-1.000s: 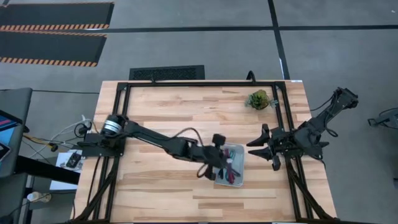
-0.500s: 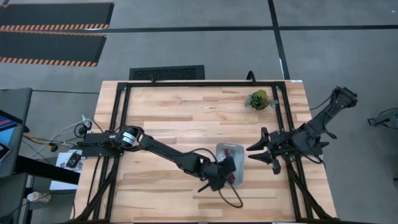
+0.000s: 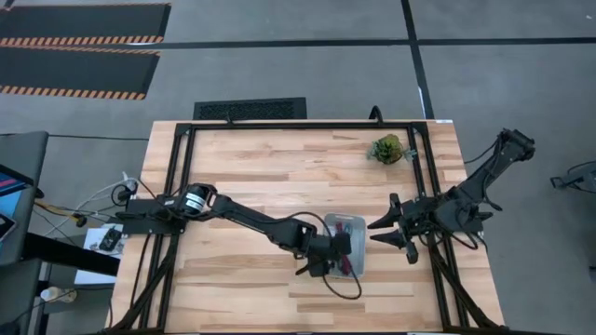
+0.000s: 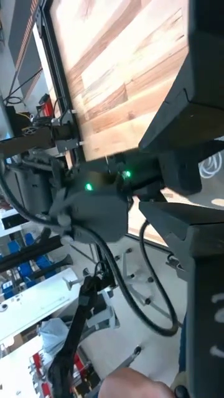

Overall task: Pick and place USB-C Cables
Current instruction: Put the white charger cable into the gray bin

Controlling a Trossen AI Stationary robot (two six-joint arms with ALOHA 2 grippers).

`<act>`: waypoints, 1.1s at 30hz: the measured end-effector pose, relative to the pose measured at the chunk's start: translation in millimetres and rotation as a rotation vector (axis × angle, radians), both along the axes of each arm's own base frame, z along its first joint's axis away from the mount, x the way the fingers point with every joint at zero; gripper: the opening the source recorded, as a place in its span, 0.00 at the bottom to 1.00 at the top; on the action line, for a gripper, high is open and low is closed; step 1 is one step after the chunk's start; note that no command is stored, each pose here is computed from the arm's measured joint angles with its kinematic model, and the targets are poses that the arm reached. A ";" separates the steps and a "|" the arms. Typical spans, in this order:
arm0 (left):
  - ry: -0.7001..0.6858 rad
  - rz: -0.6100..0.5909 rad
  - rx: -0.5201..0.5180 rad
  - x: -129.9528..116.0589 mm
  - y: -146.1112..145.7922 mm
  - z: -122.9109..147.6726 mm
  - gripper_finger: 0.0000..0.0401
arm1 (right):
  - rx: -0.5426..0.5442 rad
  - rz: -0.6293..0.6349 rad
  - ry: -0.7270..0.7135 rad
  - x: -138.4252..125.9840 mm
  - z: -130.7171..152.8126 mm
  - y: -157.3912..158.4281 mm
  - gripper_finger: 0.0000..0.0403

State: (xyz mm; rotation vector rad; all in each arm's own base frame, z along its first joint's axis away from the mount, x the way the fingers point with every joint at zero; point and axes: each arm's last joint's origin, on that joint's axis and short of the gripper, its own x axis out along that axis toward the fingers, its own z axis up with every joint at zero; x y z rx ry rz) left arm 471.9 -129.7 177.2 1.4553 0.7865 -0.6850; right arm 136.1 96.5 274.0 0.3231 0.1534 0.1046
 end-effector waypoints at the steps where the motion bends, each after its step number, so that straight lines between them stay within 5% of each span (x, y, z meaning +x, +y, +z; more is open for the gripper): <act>1: 0.007 -0.001 -0.010 0.2 2.6 -1.3 0.01 | -0.004 0.000 0.005 0.7 -0.9 0.6 0.40; 13: 0.060 -0.049 -0.066 1.2 14.5 -5.7 0.02 | -0.018 0.000 0.022 3.8 -4.4 3.3 0.40; 20: 0.116 -0.047 0.007 2.0 15.2 -26.9 0.04 | -0.013 0.000 0.015 3.9 -3.6 3.3 0.40; 33: 0.092 -0.106 0.019 3.4 8.5 -22.2 0.06 | -0.009 0.001 0.009 3.9 -2.8 3.4 0.40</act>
